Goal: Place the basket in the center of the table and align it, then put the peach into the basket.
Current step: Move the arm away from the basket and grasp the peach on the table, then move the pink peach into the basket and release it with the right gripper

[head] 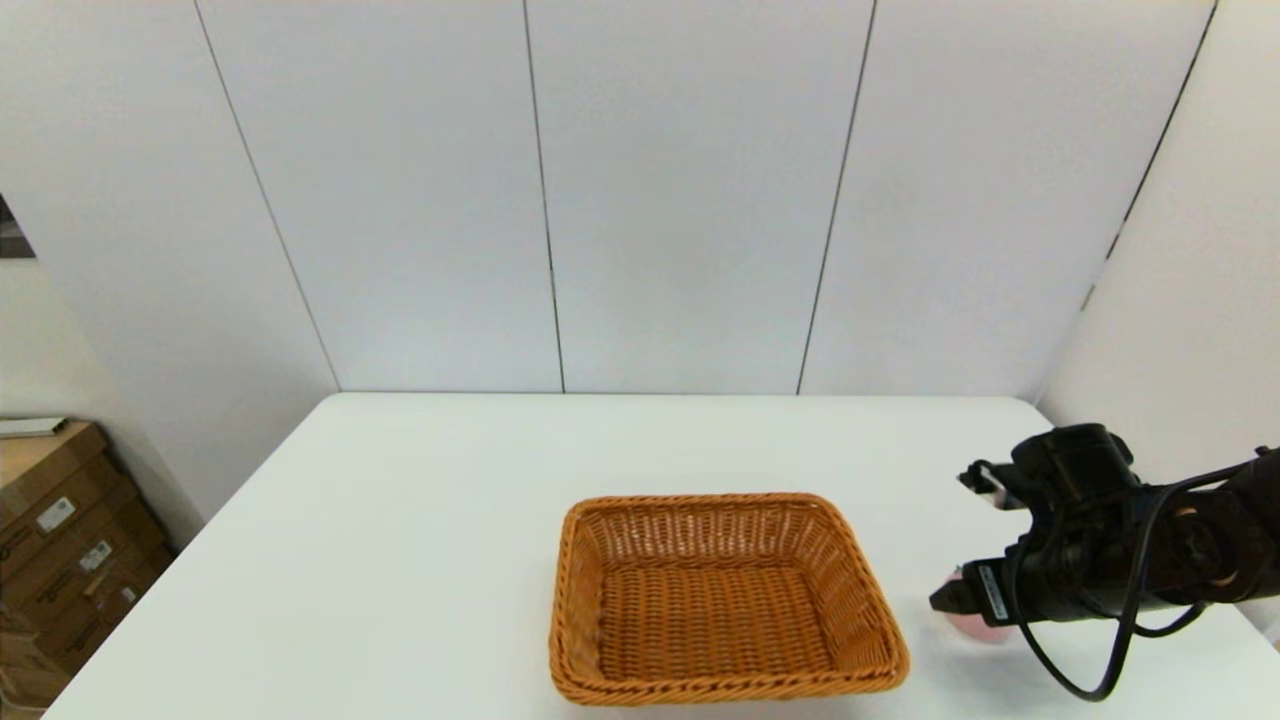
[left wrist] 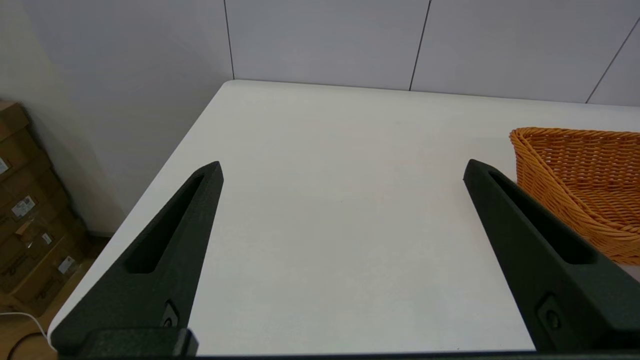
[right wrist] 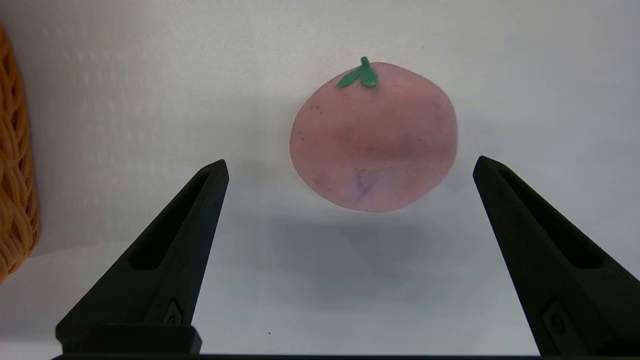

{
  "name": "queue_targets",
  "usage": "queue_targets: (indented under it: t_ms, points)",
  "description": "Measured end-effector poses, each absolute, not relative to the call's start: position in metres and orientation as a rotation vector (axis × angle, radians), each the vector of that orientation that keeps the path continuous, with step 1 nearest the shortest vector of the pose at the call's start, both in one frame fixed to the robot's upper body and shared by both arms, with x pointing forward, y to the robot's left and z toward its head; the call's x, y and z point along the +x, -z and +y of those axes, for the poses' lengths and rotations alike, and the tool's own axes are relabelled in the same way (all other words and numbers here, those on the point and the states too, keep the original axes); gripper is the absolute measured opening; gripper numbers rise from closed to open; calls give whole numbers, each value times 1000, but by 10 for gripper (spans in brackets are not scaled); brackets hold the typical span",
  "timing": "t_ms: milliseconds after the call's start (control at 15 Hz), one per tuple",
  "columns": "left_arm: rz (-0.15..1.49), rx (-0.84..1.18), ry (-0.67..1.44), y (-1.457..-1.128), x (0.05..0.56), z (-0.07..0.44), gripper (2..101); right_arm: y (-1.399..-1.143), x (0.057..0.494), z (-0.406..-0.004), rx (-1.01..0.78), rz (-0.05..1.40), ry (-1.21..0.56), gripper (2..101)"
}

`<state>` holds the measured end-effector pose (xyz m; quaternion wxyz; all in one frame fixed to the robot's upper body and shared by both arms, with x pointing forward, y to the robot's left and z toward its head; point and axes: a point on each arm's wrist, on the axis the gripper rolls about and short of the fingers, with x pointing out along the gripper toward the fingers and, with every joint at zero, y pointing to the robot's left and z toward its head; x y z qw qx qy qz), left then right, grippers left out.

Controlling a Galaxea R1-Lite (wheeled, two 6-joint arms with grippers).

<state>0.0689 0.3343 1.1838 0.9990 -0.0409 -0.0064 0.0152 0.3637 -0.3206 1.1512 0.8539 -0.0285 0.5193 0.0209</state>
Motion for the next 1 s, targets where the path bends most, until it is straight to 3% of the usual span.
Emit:
queue_targets:
  t_ms: [67,333,533,600,667,1000]
  points:
    - [-13,-82,-31,-1184,69,334,978,-1150,364,-321,-60,1097,-43,971]
    - [-12,-83,-31,-1184,69,334,978,-1147,364,-322,-61,1108,-39,607]
    - [-12,-83,-31,-1184,69,334,978,-1146,363,-322,-61,1113,-38,429]
    - [-12,-83,-31,-1184,69,334,978,-1145,363,-322,-61,1115,-38,171]
    - [-12,-83,-31,-1184,69,334,978,-1145,363,-322,-62,1116,-38,49]
    - [-13,-83,-31,-1184,69,334,978,-1150,361,-322,-59,1092,-45,30]
